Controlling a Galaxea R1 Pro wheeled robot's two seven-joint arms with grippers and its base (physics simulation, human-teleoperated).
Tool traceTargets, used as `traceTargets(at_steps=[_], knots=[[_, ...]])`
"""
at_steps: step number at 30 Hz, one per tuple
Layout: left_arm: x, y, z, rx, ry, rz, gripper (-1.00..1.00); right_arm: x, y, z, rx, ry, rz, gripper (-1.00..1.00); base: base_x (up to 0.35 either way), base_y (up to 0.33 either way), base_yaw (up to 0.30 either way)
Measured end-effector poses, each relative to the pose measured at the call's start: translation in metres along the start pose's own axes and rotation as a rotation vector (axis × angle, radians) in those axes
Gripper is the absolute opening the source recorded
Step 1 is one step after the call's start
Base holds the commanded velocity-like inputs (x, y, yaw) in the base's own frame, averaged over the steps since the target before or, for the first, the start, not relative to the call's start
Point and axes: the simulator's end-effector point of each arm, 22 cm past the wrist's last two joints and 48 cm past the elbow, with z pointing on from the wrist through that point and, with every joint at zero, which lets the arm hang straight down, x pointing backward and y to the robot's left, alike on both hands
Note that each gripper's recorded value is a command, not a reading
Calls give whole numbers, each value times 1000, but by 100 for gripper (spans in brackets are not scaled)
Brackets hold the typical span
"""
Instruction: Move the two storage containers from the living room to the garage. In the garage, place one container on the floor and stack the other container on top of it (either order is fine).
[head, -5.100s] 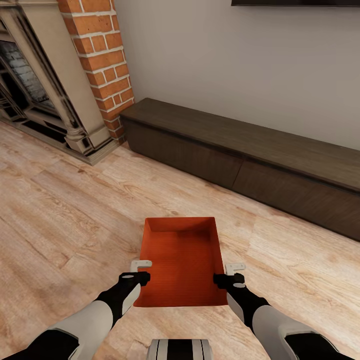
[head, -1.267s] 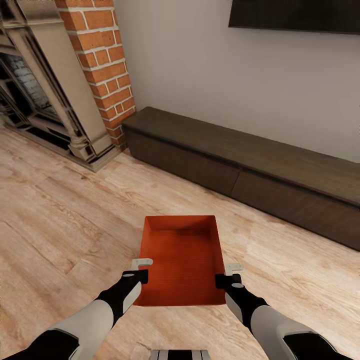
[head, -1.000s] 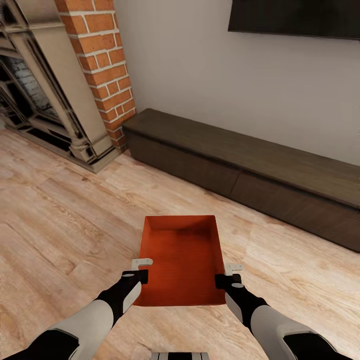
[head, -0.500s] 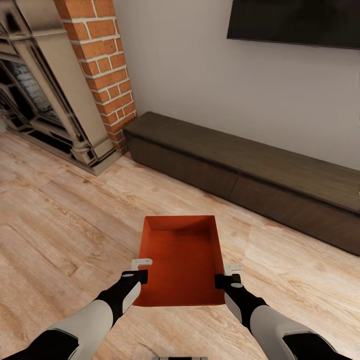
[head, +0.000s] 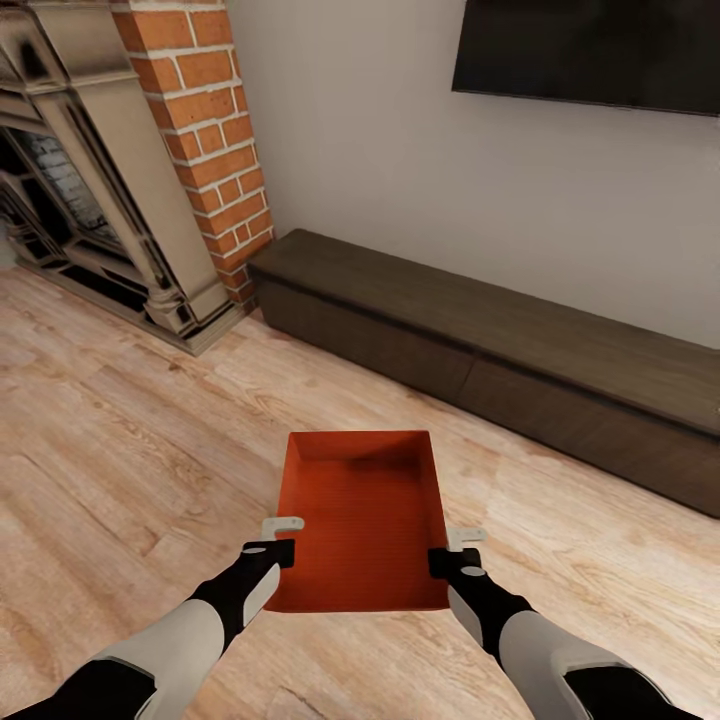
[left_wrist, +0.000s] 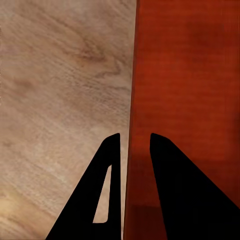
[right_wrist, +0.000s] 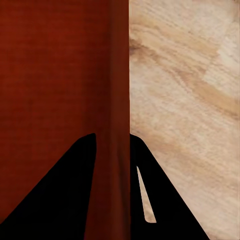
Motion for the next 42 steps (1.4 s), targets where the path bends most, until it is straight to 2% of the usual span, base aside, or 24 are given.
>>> traceTargets(at_steps=[42], knots=[[-34, 4, -70, -1, 0, 0, -100, -40, -7, -66, 0, 0, 0, -100, 0, 0, 0]])
